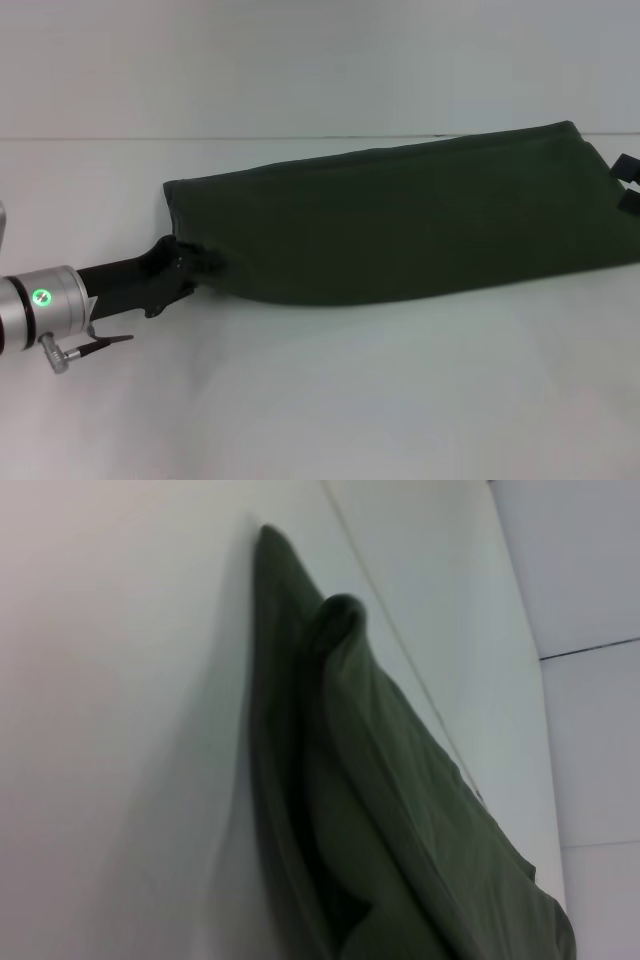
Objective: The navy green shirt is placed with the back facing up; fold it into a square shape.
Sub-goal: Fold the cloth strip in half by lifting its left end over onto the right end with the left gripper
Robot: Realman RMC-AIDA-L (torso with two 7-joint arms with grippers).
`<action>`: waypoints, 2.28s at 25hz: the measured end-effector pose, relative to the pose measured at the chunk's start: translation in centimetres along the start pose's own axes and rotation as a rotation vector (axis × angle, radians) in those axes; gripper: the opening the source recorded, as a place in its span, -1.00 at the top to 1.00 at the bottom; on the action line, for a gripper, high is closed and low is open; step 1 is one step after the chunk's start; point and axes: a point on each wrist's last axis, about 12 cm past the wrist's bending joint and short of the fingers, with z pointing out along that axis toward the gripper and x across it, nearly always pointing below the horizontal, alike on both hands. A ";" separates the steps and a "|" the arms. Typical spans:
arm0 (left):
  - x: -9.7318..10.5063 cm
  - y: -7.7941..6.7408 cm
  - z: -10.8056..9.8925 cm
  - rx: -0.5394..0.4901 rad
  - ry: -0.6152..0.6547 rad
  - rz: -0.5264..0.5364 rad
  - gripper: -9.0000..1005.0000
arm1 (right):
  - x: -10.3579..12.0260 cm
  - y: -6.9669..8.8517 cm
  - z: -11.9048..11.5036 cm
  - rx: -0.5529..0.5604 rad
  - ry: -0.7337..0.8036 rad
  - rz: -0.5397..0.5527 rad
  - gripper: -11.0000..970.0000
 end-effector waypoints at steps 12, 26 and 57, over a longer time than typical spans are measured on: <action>-2.1 0.2 -2.1 -0.034 -0.047 0.095 0.87 | -0.2 -0.2 -0.4 0.003 -0.029 0.019 -0.79; -6.6 4.3 -10.3 -0.237 -0.265 0.096 0.89 | -0.8 -0.2 -0.7 0.006 -0.046 0.017 -0.79; -4.5 -11.2 -1.9 0.267 0.048 0.437 0.88 | -0.8 -0.2 -0.5 0.005 -0.055 0.019 -0.79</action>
